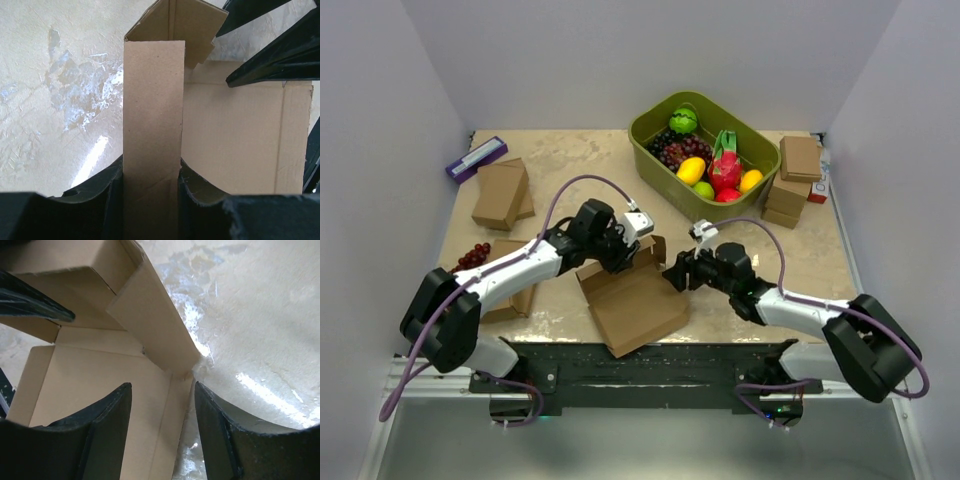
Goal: Fold the paper box
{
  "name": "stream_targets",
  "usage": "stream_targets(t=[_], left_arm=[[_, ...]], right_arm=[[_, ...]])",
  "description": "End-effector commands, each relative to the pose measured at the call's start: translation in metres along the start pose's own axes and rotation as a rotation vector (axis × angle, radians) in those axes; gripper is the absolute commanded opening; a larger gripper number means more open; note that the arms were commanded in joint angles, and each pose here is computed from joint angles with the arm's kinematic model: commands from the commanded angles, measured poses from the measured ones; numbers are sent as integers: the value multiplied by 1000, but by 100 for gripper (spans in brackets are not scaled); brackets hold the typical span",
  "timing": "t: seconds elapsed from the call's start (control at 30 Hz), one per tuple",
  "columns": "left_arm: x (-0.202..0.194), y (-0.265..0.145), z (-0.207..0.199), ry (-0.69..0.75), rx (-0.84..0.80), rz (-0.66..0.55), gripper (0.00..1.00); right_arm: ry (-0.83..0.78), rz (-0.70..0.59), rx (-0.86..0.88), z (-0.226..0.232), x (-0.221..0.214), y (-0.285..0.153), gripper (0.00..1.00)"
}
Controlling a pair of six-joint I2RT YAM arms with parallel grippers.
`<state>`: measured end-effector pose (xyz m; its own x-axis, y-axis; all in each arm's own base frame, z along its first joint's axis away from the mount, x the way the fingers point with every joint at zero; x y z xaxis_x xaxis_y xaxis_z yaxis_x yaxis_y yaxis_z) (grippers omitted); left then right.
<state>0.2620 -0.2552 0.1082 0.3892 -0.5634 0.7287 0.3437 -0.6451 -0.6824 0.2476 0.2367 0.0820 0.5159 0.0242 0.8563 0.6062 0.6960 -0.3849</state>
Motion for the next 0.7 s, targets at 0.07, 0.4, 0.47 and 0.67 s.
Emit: stream_targets(t=[0.07, 0.4, 0.47, 0.67], left_arm=[[2, -3, -2, 18, -46, -27, 29], [3, -3, -7, 19, -79, -35, 29], [3, -2, -8, 19, -82, -33, 29], [2, -1, -11, 21, -99, -34, 29]], right_arm=[[-2, -164, -46, -12, 44, -19, 48], [-89, -143, 14, -11, 59, -3, 44], [-106, -149, 61, -3, 63, 0, 44], [-149, -148, 109, 0, 71, 15, 44]])
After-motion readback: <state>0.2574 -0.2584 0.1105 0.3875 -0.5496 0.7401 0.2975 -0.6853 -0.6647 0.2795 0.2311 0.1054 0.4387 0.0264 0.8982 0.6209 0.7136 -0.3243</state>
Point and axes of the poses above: each gripper's point midway between its finger pads, its own y axis out along the fingers, its own z axis along the line the jaws close on, x = y × z, the point moved 1 cm from there along -y, back along the fingers
